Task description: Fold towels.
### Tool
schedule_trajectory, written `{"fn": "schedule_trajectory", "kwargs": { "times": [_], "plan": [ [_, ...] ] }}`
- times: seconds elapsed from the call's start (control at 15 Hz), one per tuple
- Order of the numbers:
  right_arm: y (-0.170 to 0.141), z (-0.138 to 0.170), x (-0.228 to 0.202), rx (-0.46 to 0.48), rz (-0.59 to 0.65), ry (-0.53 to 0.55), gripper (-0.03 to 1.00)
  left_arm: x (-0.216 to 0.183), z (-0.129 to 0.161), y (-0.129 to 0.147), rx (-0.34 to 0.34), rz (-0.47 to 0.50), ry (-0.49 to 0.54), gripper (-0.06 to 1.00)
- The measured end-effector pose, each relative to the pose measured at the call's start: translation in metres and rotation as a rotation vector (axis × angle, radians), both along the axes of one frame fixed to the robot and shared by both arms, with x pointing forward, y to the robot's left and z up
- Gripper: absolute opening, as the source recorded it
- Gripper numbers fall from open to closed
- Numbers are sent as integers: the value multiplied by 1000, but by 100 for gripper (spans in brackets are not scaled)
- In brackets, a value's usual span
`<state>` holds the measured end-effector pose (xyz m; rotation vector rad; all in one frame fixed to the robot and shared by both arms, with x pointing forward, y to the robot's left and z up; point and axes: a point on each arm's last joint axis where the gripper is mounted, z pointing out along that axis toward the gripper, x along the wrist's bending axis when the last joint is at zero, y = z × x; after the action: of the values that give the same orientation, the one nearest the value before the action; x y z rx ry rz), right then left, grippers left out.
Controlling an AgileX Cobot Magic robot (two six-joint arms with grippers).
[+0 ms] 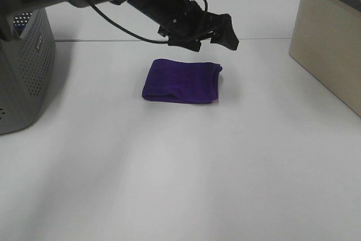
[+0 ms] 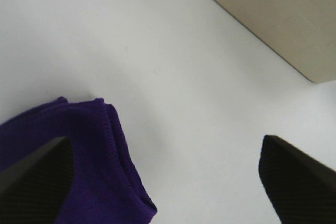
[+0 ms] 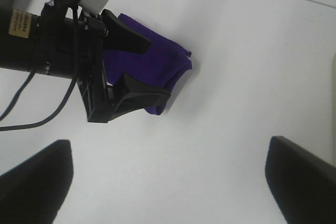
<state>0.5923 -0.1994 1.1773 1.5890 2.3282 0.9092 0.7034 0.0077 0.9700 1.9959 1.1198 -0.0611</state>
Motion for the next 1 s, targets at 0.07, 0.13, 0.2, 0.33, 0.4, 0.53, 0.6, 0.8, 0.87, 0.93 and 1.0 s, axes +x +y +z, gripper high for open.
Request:
{"fn": "schedule_trajectory", "kwargs": {
  "times": [0.07, 0.13, 0.2, 0.33, 0.4, 0.53, 0.6, 0.8, 0.87, 0.93, 1.0],
  "plan": [
    [-2, 9, -7, -3, -4, -24, 96, 1, 17, 8, 36, -39, -34, 87],
    [-4, 13, -10, -9, -8, -37, 96, 1, 28, 16, 66, -56, -51, 87],
    [-8, 20, -16, -30, -34, -58, 96, 3, 44, 34, 144, -59, -65, 87],
    [-21, 28, -21, -120, -126, -95, 96, 8, 69, 82, 340, 53, -12, 87],
    [-27, 30, -22, -149, -160, -105, 96, 10, 74, 97, 400, 110, 0, 87],
    [-58, 35, -22, -162, -269, -117, 94, 20, 91, 151, 538, 321, -6, 87],
    [-93, 40, -23, -86, -362, -106, 93, 13, 122, 200, 522, 436, -13, 87],
    [-118, 42, -49, -71, -428, -108, 92, -39, 146, 265, 542, 519, 78, 87],
    [-117, 38, -70, -77, -429, -94, 92, -55, 148, 276, 550, 534, 103, 87],
    [-114, 37, -95, -78, -429, -93, 92, -89, 154, 297, 557, 570, 135, 87],
    [-110, 35, -126, -73, -429, -104, 92, -126, 163, 311, 551, 617, 117, 87]
  ]
}}
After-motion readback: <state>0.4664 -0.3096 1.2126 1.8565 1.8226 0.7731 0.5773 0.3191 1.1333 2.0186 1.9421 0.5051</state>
